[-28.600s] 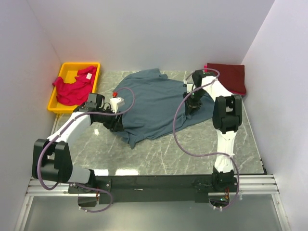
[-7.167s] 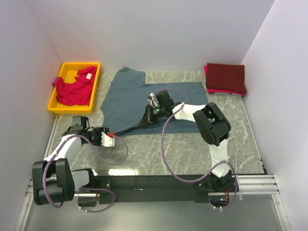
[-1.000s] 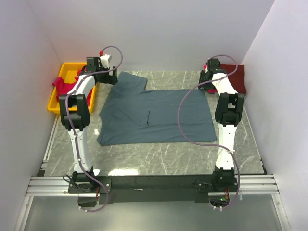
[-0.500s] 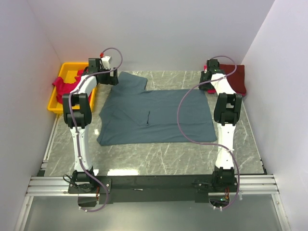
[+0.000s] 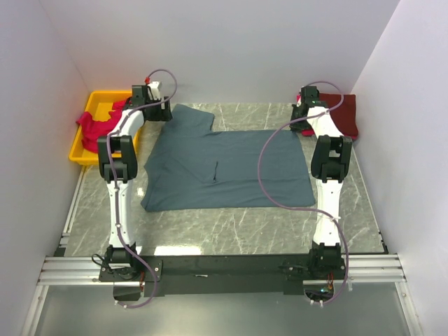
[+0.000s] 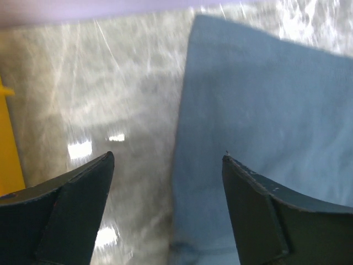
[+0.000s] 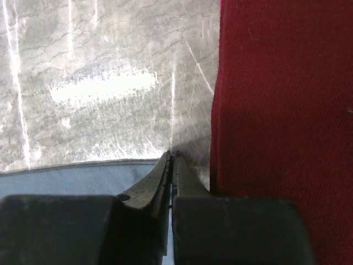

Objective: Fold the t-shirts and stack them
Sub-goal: Fold the tshirt

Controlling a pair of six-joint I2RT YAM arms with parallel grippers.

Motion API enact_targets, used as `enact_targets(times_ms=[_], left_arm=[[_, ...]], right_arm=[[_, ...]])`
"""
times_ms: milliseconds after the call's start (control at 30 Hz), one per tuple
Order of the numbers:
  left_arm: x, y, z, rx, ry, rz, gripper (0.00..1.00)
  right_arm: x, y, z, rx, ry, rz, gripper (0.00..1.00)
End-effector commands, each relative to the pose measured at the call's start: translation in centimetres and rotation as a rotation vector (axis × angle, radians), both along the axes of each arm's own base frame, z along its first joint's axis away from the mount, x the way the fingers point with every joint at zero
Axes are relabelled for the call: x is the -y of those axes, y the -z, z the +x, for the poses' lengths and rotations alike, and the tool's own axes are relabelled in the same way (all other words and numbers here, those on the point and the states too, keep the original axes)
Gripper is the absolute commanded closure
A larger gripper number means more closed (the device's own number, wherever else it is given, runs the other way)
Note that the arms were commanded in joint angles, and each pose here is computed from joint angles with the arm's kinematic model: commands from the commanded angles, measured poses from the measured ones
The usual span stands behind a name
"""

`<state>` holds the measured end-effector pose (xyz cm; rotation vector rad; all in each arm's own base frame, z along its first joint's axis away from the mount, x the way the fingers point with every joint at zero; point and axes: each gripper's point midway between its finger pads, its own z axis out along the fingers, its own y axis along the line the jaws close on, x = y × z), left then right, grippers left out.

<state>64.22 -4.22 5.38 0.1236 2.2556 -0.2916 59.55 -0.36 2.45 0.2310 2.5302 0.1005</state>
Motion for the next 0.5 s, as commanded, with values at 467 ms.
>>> enact_targets(times_ms=[467], left_arm=[[4.2, 2.3, 1.9, 0.057, 0.123, 0.138, 0.28]], right_arm=[[-0.4, -0.3, -0.2, 0.020, -0.051, 0.003, 1.00]])
